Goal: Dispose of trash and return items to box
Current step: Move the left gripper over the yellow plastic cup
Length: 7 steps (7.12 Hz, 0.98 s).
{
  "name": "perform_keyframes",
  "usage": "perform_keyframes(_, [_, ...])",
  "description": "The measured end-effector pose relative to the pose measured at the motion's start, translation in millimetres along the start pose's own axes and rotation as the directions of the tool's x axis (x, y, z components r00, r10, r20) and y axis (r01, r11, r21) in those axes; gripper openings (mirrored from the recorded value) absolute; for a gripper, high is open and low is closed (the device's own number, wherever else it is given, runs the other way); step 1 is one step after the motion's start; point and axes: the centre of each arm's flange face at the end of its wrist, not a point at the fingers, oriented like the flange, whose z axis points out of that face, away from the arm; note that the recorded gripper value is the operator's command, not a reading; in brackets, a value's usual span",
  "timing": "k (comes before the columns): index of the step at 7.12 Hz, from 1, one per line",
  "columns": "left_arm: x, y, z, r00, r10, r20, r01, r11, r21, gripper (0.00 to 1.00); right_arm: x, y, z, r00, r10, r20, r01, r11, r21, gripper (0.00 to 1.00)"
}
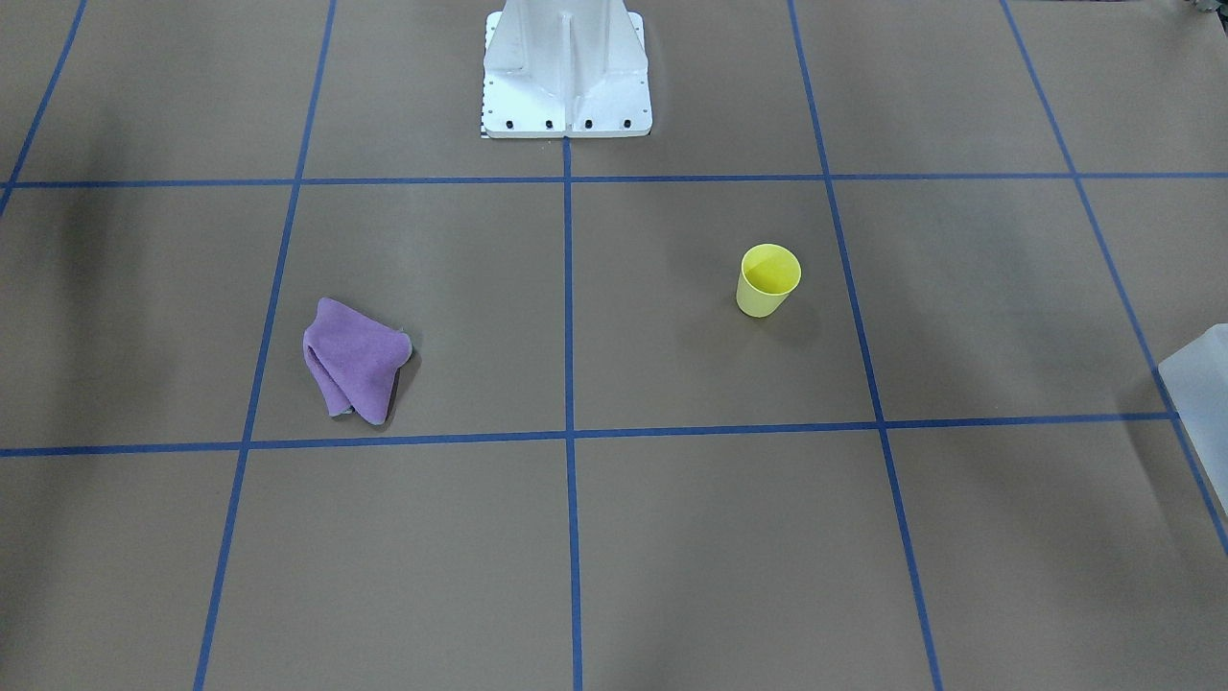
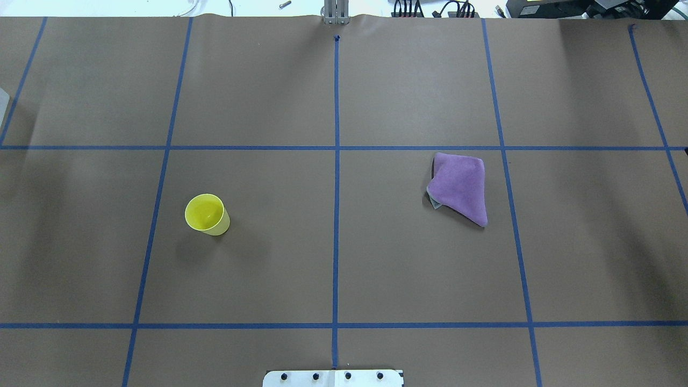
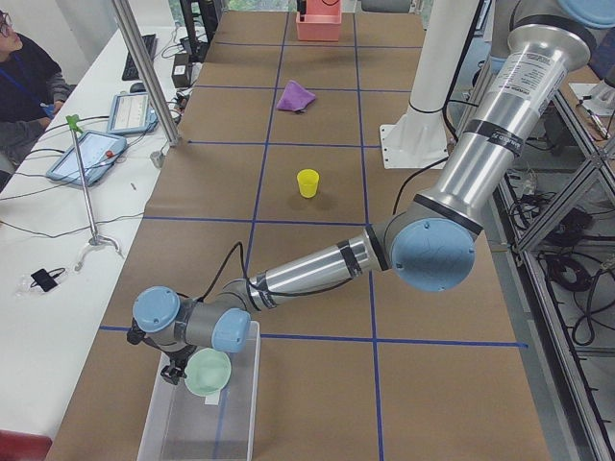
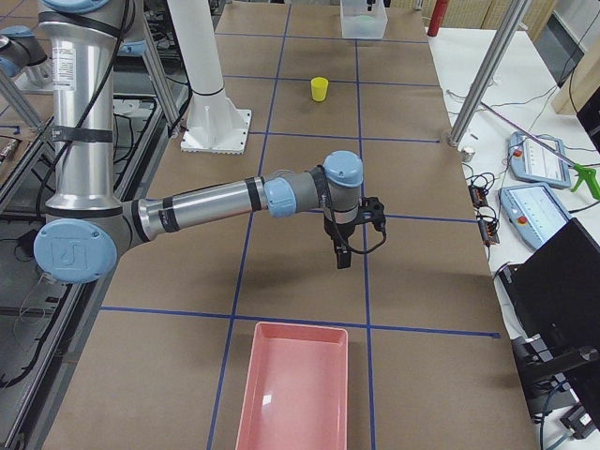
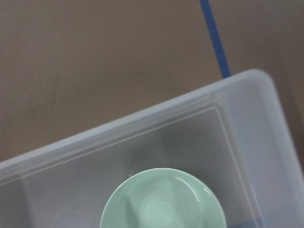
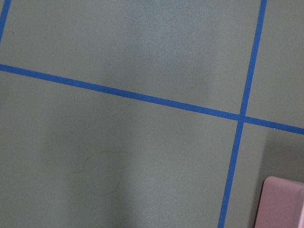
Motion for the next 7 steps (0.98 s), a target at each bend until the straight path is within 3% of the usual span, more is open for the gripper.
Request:
perform_keyframes(2, [85, -24, -78, 0.993, -0.105, -0.047, 0.107, 0.993, 0.042, 0.99, -13, -18, -10, 1.000, 0.000, 0.010, 0.000, 1.000, 0.024, 1.00])
perform_keyframes(3, [155, -16, -90, 0.986, -0.152, -0.068, 0.155, 0.987, 0.045, 0.99, -22, -25, -11, 1.000, 0.003, 0.015, -0.004, 1.000, 0.030, 1.00])
perform_keyframes(5, [310, 9, -84, 0.978, -0.158, -0.134, 0.162, 0.987, 0.013, 0.99, -34, -30, -10, 1.000, 0.002, 0.020, -0.002, 1.000, 0.031, 1.00])
perform_keyframes(7, [431, 31, -59, 0.981, -0.032, -0.191, 0.025, 0.999, -0.039, 0.99, -36, -30, -11, 1.000, 0.001, 0.021, -0.002, 0.999, 0.034, 1.00])
